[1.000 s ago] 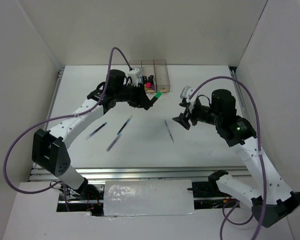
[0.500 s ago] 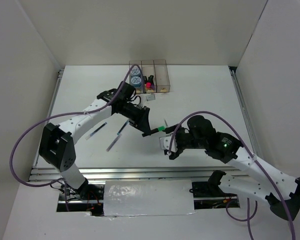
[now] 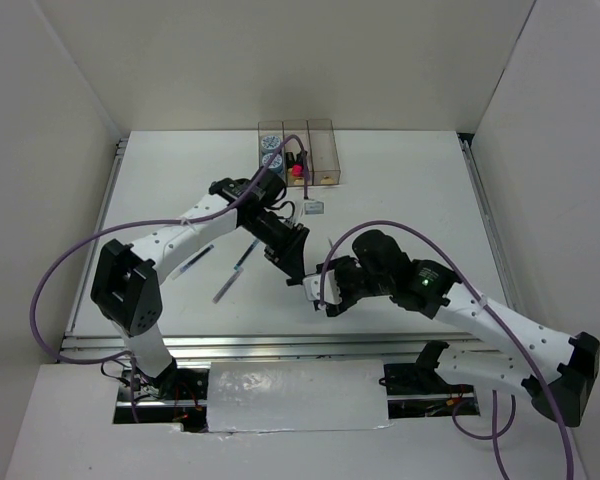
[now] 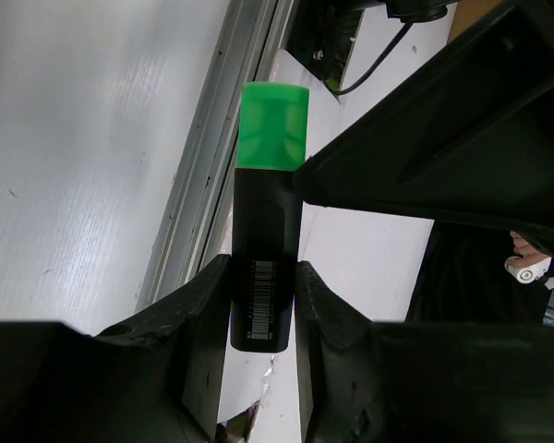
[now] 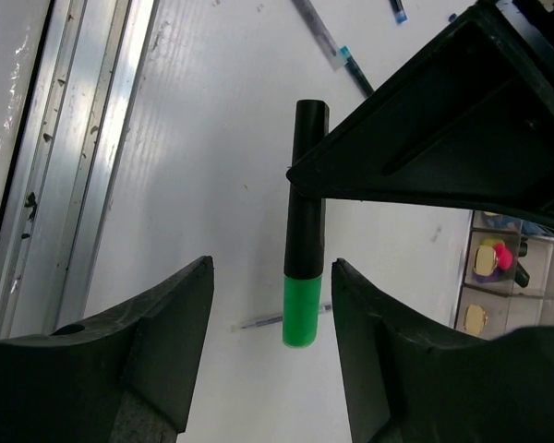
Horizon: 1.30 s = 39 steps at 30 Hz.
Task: Sort the stationery into containers
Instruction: Pass the stationery from the left arm to the right, then place the stationery into the container
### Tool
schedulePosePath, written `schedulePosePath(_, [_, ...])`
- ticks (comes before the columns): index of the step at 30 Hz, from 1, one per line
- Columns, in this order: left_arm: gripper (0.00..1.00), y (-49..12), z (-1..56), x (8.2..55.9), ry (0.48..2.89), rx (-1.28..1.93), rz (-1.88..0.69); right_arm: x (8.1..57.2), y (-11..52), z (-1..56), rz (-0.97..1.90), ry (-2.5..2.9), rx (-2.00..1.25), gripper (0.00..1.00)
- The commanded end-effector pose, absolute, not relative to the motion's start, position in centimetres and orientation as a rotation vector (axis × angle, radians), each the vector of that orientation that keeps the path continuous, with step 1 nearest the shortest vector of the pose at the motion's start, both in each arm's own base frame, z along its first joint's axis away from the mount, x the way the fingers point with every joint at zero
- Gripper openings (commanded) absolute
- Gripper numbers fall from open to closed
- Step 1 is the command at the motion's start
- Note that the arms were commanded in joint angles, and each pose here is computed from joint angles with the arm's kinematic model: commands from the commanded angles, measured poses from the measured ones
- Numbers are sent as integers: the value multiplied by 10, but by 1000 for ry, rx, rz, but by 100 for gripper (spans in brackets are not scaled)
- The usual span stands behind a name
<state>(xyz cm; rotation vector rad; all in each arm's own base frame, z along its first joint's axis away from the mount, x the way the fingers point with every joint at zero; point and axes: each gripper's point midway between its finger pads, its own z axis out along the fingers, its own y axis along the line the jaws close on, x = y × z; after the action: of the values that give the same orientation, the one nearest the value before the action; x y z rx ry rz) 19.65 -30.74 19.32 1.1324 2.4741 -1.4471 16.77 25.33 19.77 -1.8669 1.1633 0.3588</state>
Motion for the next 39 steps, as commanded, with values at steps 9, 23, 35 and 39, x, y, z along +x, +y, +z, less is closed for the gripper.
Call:
schedulePosePath(9, [0, -320, 213, 191, 2395, 1197, -1523, 182, 268, 199, 322, 1127, -1835, 50])
schedulePosePath(23, [97, -307, 247, 242, 2274, 901, -1370, 194, 258, 205, 280, 1187, -1760, 0])
schedulePosePath(35, [99, -157, 353, 384, 1884, 150, -617, 324, 252, 254, 526, 1716, -1008, 0])
schedulePosePath(39, [99, -134, 327, 385, 1920, 86, -502, 419, 255, 269, 589, 1930, -547, 0])
